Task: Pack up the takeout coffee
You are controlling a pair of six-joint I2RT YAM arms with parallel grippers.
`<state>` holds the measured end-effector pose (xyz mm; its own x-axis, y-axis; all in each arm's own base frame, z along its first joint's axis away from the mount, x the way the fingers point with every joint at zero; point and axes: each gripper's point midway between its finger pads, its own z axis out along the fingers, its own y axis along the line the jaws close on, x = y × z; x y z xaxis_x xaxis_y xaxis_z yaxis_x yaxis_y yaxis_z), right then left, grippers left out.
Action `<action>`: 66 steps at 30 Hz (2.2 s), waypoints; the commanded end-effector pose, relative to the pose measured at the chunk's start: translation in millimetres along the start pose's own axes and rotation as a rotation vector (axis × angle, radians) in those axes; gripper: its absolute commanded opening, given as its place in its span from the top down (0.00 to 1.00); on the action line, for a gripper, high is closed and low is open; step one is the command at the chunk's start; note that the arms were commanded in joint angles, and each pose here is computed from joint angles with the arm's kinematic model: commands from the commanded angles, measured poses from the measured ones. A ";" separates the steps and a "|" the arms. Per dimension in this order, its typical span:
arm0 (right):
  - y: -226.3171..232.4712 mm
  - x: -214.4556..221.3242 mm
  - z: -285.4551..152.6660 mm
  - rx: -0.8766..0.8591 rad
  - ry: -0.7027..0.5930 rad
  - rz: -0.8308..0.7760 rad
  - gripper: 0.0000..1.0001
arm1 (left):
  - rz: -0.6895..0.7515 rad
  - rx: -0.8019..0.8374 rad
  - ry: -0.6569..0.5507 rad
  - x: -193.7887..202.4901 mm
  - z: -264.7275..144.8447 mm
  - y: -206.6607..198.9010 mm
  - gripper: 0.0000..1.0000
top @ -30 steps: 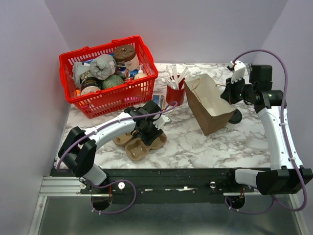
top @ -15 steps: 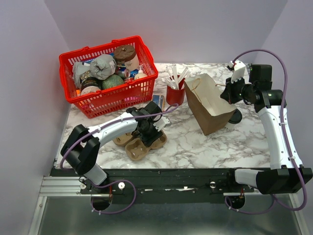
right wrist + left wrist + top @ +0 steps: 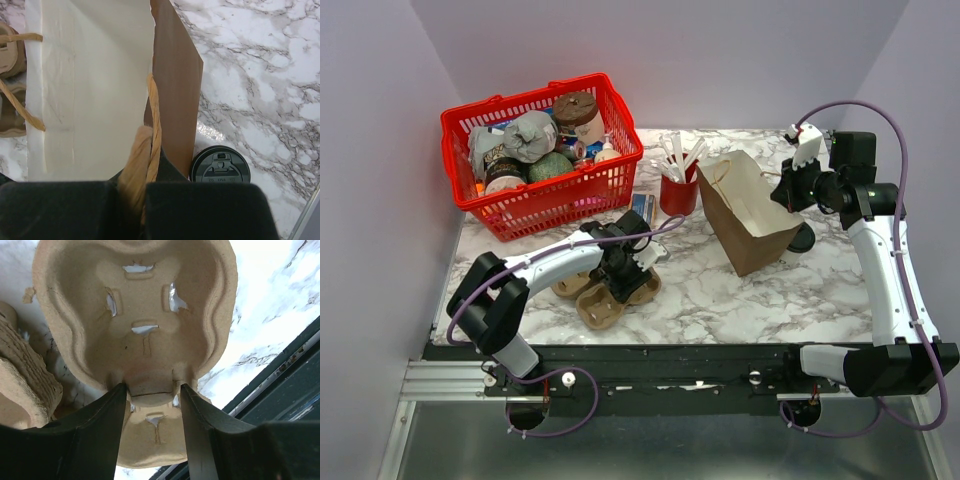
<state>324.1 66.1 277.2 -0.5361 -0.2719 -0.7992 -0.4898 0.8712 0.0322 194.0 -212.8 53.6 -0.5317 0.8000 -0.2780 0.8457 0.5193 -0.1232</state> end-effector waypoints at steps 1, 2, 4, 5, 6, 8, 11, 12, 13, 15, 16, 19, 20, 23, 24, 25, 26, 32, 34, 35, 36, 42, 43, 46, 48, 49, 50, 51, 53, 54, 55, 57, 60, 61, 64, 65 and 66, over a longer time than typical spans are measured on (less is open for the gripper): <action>3.6 -1.4 2.0 -0.016 -0.002 0.012 1.00 | -0.007 0.014 -0.002 1.9 2.8 -4.5 0.46; 3.0 -2.1 2.8 -0.016 -0.003 0.011 1.00 | -0.008 0.013 0.001 2.7 3.4 -4.3 0.47; 3.1 -3.2 3.2 -0.019 -0.006 0.011 0.99 | -0.010 0.009 -0.003 1.0 3.8 -3.4 0.48; 3.2 -3.6 3.4 -0.020 -0.006 0.012 0.99 | -0.014 0.005 -0.005 0.4 3.9 -2.9 0.50; 3.0 -4.1 3.0 -0.018 -0.008 0.011 1.00 | -0.016 0.001 -0.010 -0.6 4.0 -2.2 0.50; 3.3 -4.3 2.9 -0.019 -0.010 0.010 0.99 | -0.024 -0.008 -0.008 -0.3 4.8 -1.3 0.50; 3.9 -1.9 2.5 -0.018 -0.008 0.011 0.99 | -0.026 -0.015 -0.004 -0.3 6.2 -1.5 0.48; 3.6 -1.7 1.8 -0.015 -0.009 0.010 0.99 | -0.034 -0.015 -0.002 -0.2 7.1 -1.9 0.47; 4.4 -1.4 1.0 -0.016 -0.011 0.010 1.00 | -0.037 -0.018 -0.002 -0.3 7.5 -1.9 0.46; 5.1 2.3 1.7 -0.017 -0.004 0.013 1.00 | -0.039 -0.017 0.001 -1.5 8.5 -3.3 0.46; 5.5 2.2 0.6 -0.017 -0.006 0.011 1.00 | -0.039 -0.020 0.000 -2.1 8.7 -3.1 0.46; 6.3 4.3 0.9 -0.019 -0.004 0.013 0.99 | -0.042 -0.036 0.006 -3.4 9.8 -1.6 0.47; 6.2 4.7 0.7 -0.017 -0.004 0.013 0.99 | -0.044 -0.040 0.003 -4.9 9.4 -1.4 0.48; 6.5 5.0 1.2 -0.019 -0.006 0.015 0.99 | -0.038 -0.067 0.011 -5.2 10.1 1.4 0.54; 6.3 4.9 1.7 -0.019 -0.006 0.015 0.99 | -0.035 -0.081 0.015 -4.8 9.9 3.6 0.55; 6.3 4.2 1.2 -0.018 -0.007 0.015 0.99 | -0.036 -0.085 0.019 -4.3 9.9 3.9 0.58; 5.8 3.2 0.5 -0.014 -0.010 0.013 0.99 | -0.033 -0.085 0.019 -5.1 9.4 4.1 0.64; 0.6 -3.5 -10.4 0.028 -0.028 -0.025 1.00 | -0.034 -0.076 0.035 -2.2 3.3 1.3 0.81; 0.2 -7.4 -19.4 0.042 -0.032 -0.057 1.00 | -0.023 -0.068 0.038 0.3 -2.5 -0.1 0.83; -1.3 -7.7 -22.5 0.051 -0.030 -0.088 0.99 | -0.025 -0.047 0.032 -0.5 -5.0 -3.0 0.86; -2.8 -6.8 -24.8 0.060 -0.024 -0.105 0.99 | -0.029 -0.039 0.046 3.6 -8.5 -2.4 0.86; -6.0 6.1 -34.5 0.081 0.004 -0.249 0.99 | 0.038 0.083 -0.025 -11.1 -31.9 -7.8 0.96; -4.0 8.0 -33.6 0.067 0.005 -0.260 0.99 | 0.049 0.076 -0.055 -15.9 -38.5 -3.9 0.98; 1.3 5.5 -36.3 0.044 -0.017 -0.297 0.99 | 0.104 0.172 -0.172 -34.8 -62.0 -11.9 1.00; 3.9 4.1 -37.7 0.035 -0.026 -0.305 0.99 | 0.154 0.182 -0.236 -45.1 -73.2 -11.4 1.00; 5.9 3.6 -37.5 0.024 -0.032 -0.303 1.00 | 0.168 0.205 -0.290 -50.5 -83.8 -14.5 1.00; 7.8 3.6 -37.9 0.015 -0.036 -0.305 0.99 | 0.161 0.203 -0.333 -55.5 -93.3 -6.8 1.00; 9.8 3.9 -37.4 0.005 -0.038 -0.308 0.99 | 0.178 0.201 -0.377 -60.8 -102.9 -2.2 1.00; 16.8 4.6 -38.2 -0.027 -0.049 -0.321 0.99 | 0.226 0.215 -0.505 -81.3 -136.8 -1.6 1.00; 19.9 6.6 -38.2 -0.039 -0.049 -0.328 0.99 | 0.232 0.191 -0.568 -91.2 -152.1 8.6 1.00; 24.3 6.8 -38.8 -0.058 -0.057 -0.333 0.99 | 0.245 0.174 -0.619 -100.5 -167.9 10.4 1.00; 30.9 10.5 -36.8 -0.088 -0.056 -0.347 1.00 | 0.308 0.136 -0.730 -125.3 -206.8 10.5 1.00; 46.5 10.1 -37.1 -0.156 -0.078 -0.353 1.00 | 0.365 0.120 -0.857 -152.7 -251.8 3.6 1.00; 52.9 11.1 -36.2 -0.186 -0.081 -0.353 0.99 | 0.337 0.135 -0.881 -157.9 -260.7 0.8 1.00; 67.3 15.1 -33.7 -0.240 -0.070 -0.364 1.00 | 0.376 0.129 -1.032 -179.0 -306.7 -11.4 1.00; 69.0 16.0 -33.2 -0.245 -0.067 -0.369 1.00 | 0.343 0.154 -1.070 -183.1 -315.6 -16.7 1.00; 73.1 16.1 -32.8 -0.258 -0.065 -0.375 0.99 | 0.388 0.124 -1.169 -196.2 -337.8 -19.5 1.00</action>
<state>274.6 93.3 290.0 -0.2744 -0.5119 -0.8141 -0.7370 0.6558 -0.1640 279.8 -258.3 351.9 -0.0774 0.3579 -0.9306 0.9606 0.2766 0.0265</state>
